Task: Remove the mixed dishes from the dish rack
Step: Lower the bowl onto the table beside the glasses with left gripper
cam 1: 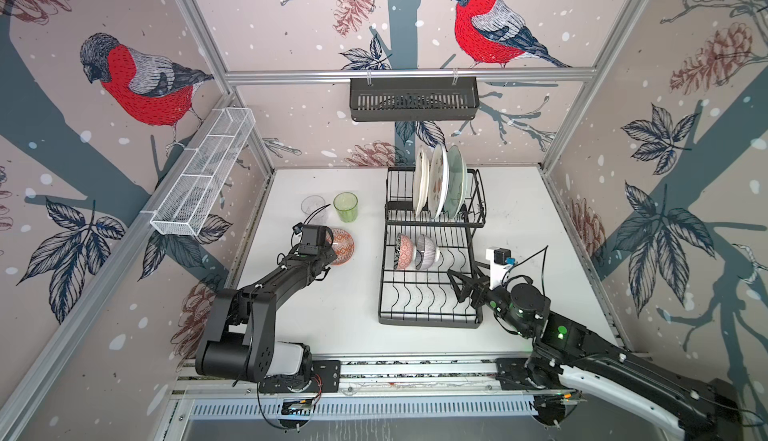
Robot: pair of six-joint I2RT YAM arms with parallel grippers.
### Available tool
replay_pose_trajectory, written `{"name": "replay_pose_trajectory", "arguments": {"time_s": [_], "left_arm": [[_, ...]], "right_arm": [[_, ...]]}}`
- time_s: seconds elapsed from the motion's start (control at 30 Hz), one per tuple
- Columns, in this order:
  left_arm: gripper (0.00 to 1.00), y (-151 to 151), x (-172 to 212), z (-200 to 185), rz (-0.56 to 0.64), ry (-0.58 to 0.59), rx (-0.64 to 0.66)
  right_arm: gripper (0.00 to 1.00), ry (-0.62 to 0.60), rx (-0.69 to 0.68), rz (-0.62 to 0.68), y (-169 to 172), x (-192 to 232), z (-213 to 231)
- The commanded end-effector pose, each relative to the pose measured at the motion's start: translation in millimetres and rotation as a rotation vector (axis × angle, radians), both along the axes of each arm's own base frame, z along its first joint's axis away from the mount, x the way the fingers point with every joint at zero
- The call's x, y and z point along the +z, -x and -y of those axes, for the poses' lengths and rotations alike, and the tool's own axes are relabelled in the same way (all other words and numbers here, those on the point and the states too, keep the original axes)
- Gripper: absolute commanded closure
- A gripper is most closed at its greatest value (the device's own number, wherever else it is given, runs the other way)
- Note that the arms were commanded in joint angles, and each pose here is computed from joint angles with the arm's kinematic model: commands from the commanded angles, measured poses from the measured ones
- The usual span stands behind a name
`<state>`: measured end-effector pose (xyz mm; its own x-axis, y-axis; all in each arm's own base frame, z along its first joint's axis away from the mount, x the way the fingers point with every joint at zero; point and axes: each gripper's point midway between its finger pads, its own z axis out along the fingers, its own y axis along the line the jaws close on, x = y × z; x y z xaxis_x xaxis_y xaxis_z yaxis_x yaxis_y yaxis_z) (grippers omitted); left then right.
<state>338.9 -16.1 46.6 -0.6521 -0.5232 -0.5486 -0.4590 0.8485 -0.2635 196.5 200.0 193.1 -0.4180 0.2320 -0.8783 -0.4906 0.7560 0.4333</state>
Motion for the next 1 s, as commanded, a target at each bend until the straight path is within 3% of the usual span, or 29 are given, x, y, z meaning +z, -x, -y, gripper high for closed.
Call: {"name": "replay_pose_trajectory", "arguments": {"time_s": [0.0, 0.07, 0.13, 0.2, 0.3, 0.47, 0.63, 0.97], "left_arm": [[1.00, 4, -8, -2, -0.049, -0.015, -0.011], [0.97, 3, -10, -1, -0.055, -0.014, -0.016], [0.77, 2, -8, 1, -0.058, -0.007, -0.021], [0.64, 0, -7, 2, -0.062, -0.004, -0.025], [0.53, -2, -4, 3, -0.059, -0.004, -0.033], [0.22, -3, 6, 2, -0.057, -0.017, -0.035], [0.04, -2, 20, 2, -0.030, -0.011, -0.034], [0.02, 9, 54, 30, 0.114, 0.145, -0.126]], "right_arm": [[0.00, 0.014, -0.015, 0.008, -2, -1, 3], [0.00, 0.015, -0.012, 0.005, -1, -2, 2], [0.00, 0.017, -0.011, 0.001, -2, -4, 2], [0.00, 0.016, -0.006, -0.002, -1, -4, 1], [0.00, 0.014, -0.001, -0.007, -1, -5, -1], [0.00, 0.015, 0.004, -0.023, -1, -8, -3], [0.00, 0.011, -0.005, -0.048, -3, -15, -4], [0.00, -0.067, 0.037, -0.090, 0, -27, -17]]}}
